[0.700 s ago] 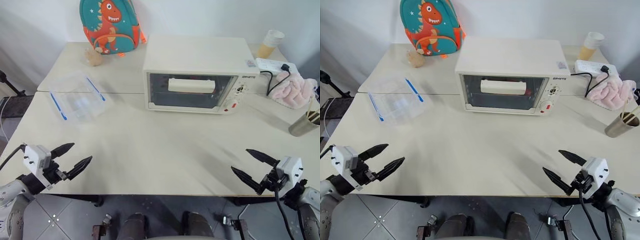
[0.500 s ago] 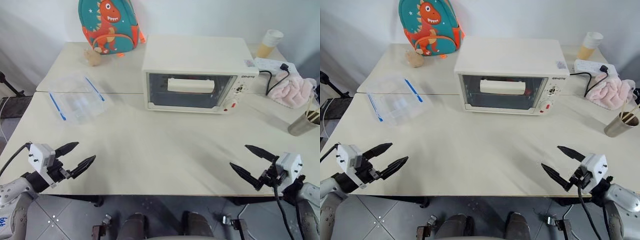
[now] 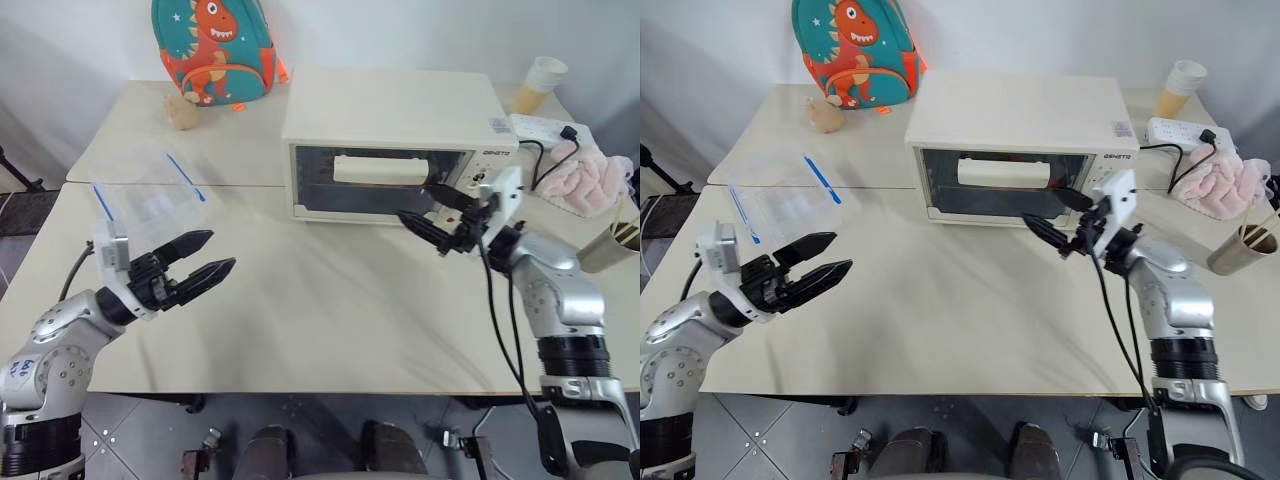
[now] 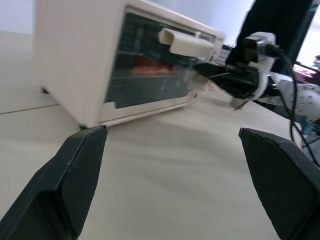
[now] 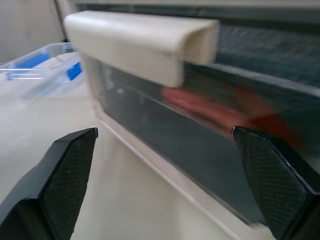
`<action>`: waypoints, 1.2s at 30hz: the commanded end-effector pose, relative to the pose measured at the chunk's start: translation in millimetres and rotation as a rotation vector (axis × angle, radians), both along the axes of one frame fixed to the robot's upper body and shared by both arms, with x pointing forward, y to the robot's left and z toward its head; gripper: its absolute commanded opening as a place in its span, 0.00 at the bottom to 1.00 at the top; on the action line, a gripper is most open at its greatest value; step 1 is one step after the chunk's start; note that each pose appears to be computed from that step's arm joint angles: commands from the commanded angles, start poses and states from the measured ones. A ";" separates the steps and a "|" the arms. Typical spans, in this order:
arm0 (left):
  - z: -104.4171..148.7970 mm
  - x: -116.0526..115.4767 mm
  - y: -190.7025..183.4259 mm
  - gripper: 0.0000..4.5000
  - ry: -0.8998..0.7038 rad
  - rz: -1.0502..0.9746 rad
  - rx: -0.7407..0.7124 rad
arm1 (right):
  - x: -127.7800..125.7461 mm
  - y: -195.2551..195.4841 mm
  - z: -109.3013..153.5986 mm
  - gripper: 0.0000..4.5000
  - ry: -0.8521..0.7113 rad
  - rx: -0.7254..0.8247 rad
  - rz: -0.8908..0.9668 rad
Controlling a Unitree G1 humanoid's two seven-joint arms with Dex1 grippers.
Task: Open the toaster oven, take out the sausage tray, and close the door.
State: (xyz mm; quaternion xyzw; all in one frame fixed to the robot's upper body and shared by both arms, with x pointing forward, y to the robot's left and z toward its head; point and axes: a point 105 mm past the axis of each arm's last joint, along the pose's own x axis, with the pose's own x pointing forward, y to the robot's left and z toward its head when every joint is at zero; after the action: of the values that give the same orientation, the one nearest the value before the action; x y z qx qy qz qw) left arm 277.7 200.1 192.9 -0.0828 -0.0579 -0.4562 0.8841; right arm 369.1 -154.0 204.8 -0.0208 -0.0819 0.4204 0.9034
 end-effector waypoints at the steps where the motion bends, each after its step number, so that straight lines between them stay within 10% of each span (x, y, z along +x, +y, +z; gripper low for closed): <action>1: -1.2 -1.2 -0.6 0.99 0.001 0.003 -0.001 | -2.3 6.1 24.3 1.00 -0.096 0.022 0.046; 14: -18.3 -5.2 5.6 0.99 0.022 0.062 -0.002 | -38.6 12.5 26.8 1.00 -0.214 0.032 0.217; 26: 11.6 24.6 3.3 0.99 -0.064 0.021 0.002 | -80.4 8.7 -16.7 1.00 -0.370 -0.325 0.348; 36: 29.8 89.5 -52.1 0.38 -0.134 -0.043 0.006 | -78.1 7.9 -31.8 1.00 -0.408 -0.355 0.287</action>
State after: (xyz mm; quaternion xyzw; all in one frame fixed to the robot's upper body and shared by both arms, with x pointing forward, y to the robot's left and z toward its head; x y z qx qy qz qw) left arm 365.2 151.3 214.9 -0.0711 -0.0978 -0.4758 0.8712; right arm 295.7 -150.6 167.7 -0.2373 -0.1686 0.5355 0.7928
